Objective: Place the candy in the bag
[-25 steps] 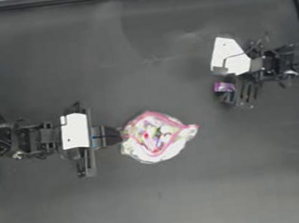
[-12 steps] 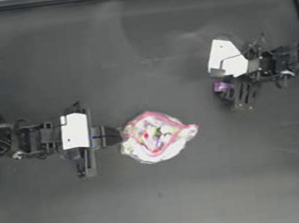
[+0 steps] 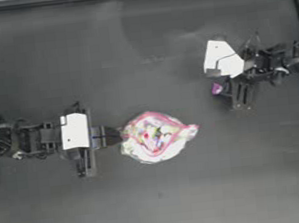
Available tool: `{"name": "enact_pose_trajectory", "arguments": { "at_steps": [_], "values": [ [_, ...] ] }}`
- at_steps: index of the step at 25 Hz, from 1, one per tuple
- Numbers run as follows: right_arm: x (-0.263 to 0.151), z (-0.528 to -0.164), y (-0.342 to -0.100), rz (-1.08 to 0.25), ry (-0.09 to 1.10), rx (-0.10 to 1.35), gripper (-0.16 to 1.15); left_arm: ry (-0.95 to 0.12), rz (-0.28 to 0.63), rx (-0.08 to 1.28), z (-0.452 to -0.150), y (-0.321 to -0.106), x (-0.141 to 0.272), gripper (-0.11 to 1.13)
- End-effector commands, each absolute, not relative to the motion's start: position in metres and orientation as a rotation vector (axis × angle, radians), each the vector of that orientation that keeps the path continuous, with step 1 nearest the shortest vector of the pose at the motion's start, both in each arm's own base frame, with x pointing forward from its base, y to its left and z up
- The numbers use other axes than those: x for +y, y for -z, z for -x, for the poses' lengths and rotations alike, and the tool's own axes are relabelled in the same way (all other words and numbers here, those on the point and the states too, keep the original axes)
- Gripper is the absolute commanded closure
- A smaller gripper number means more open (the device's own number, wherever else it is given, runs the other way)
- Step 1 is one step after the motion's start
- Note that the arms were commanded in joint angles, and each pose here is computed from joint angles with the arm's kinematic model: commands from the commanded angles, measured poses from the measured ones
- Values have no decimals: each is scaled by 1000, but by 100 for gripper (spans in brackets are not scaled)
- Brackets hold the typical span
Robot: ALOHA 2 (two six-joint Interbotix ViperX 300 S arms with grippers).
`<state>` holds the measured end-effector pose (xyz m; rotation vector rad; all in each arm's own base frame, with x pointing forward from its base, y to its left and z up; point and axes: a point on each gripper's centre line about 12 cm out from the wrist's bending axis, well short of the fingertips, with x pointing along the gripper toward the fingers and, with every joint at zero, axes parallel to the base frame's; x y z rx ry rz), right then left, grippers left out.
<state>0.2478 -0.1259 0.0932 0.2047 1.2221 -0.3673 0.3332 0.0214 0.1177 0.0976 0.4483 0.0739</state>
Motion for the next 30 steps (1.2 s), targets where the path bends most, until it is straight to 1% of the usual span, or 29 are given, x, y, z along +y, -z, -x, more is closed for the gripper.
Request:
{"name": "enact_pose_trajectory", "arguments": {
  "at_steps": [1,5,9,19,24,30],
  "values": [
    [-127,-248,-96,-216,374,1214,61,-75,-99,405,-339,-130,21,98],
    [-127,-249,-103,-216,375,1204,61,-77,-98,404,-339,-130,22,98],
    [-126,-252,-123,-205,373,1184,62,-76,-97,402,-339,-131,21,98],
    [-104,-266,-194,-168,317,1047,63,-75,-99,402,-339,-130,21,98],
    [-86,-278,-233,-137,260,956,63,-75,-99,404,-339,-130,21,98],
    [-62,-303,-268,-100,175,877,64,-76,-97,404,-339,-130,21,98]
  ]
}}
